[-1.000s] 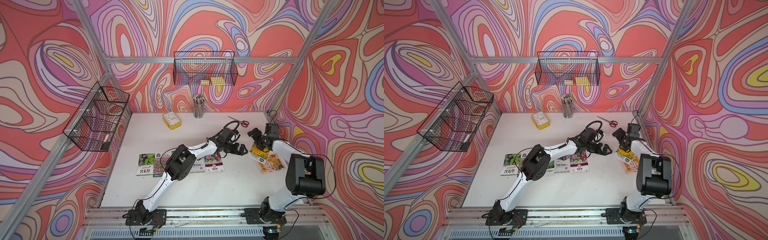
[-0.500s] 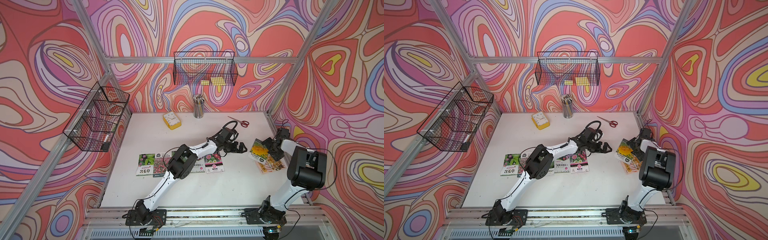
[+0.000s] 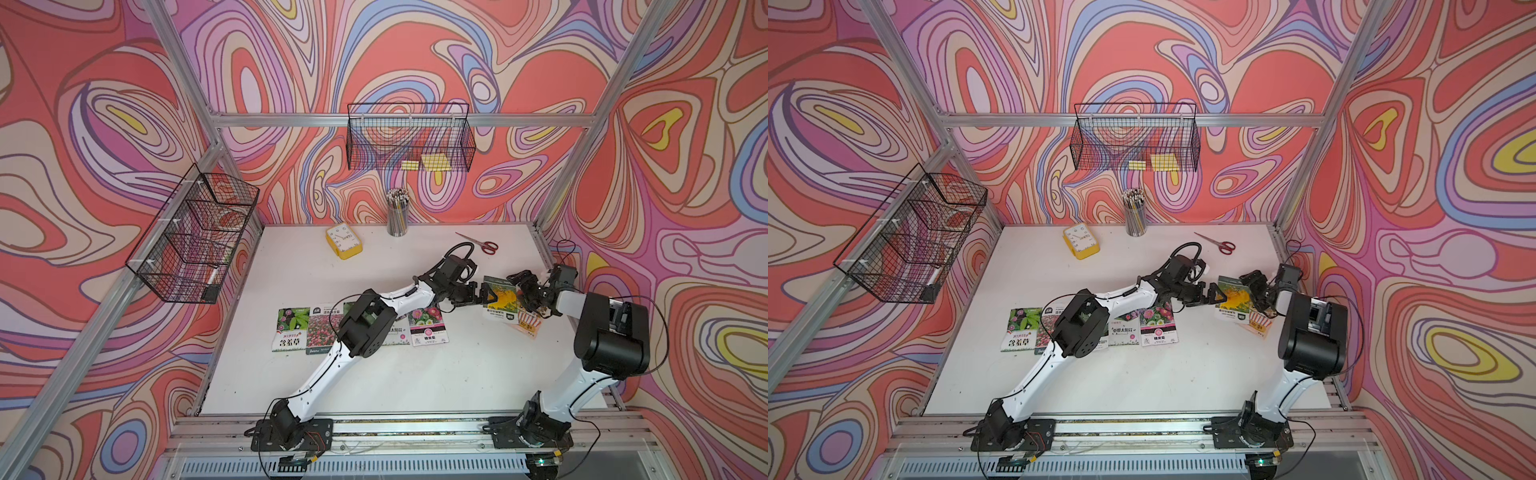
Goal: Arrange the seed packets in a row
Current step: Pick up the seed packet from the center of the board.
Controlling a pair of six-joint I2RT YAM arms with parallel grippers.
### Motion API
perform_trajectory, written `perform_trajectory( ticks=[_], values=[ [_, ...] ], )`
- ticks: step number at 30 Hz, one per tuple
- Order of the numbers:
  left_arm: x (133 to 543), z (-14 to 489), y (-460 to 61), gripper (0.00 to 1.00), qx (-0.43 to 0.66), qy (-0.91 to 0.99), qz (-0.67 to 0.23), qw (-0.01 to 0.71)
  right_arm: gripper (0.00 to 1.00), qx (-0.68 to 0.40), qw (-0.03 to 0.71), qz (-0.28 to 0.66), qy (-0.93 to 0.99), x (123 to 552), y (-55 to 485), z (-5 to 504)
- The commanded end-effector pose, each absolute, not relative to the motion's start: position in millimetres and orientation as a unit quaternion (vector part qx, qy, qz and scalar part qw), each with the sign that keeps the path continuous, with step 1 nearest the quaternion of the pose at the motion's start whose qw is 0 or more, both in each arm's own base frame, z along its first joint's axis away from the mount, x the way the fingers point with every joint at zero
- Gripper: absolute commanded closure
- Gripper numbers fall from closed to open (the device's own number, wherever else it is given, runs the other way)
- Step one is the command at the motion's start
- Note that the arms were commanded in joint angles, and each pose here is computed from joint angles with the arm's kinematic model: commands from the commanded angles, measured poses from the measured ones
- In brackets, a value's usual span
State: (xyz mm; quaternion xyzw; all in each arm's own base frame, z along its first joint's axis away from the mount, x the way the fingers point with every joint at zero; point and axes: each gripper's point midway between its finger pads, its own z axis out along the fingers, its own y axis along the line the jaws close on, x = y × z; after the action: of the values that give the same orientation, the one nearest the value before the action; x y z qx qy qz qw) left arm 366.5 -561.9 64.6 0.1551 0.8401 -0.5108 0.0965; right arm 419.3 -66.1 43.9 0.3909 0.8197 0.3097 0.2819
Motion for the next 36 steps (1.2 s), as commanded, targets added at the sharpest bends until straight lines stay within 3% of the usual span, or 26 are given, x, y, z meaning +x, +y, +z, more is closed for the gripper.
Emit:
perform_trajectory(
  ticks=[1, 7, 11, 16, 21, 25, 30, 36],
  values=[
    [364.3, 35.6, -559.3, 0.01, 0.131, 0.851, -0.505, 0.061, 0.22, 0.421, 0.153, 0.378, 0.810, 373.1, -15.5, 0.4],
    [363.6, 34.5, -562.3, 0.05, 0.124, 0.847, -0.514, 0.053, 0.30, 0.400, 0.156, 0.408, 0.806, 367.9, 0.4, 11.2],
    [363.5, 33.7, -562.0, 0.07, 0.122, 0.847, -0.515, 0.051, 0.50, 0.396, 0.161, 0.417, 0.802, 365.3, 4.1, 15.4],
    [364.6, 34.7, -559.4, 0.07, 0.121, 0.849, -0.512, 0.052, 0.62, 0.388, 0.186, 0.404, 0.807, 365.4, -0.4, 28.0],
    [369.1, 49.8, -551.0, 0.08, 0.116, 0.847, -0.517, 0.047, 1.00, 0.383, 0.215, 0.370, 0.819, 368.0, -11.7, 38.3],
    [361.5, 84.7, -529.1, 0.08, 0.106, 0.847, -0.518, 0.051, 1.00, 0.377, 0.248, 0.355, 0.819, 373.9, -18.6, 54.4],
    [340.8, 112.9, -493.5, 0.01, 0.064, 0.855, -0.510, 0.070, 1.00, 0.373, 0.336, 0.362, 0.786, 388.4, -22.9, 101.5],
    [334.8, 138.2, -479.3, 0.01, -0.038, 0.787, -0.608, 0.094, 1.00, 0.341, 0.419, 0.347, 0.767, 395.3, 5.0, 157.3]
  ],
)
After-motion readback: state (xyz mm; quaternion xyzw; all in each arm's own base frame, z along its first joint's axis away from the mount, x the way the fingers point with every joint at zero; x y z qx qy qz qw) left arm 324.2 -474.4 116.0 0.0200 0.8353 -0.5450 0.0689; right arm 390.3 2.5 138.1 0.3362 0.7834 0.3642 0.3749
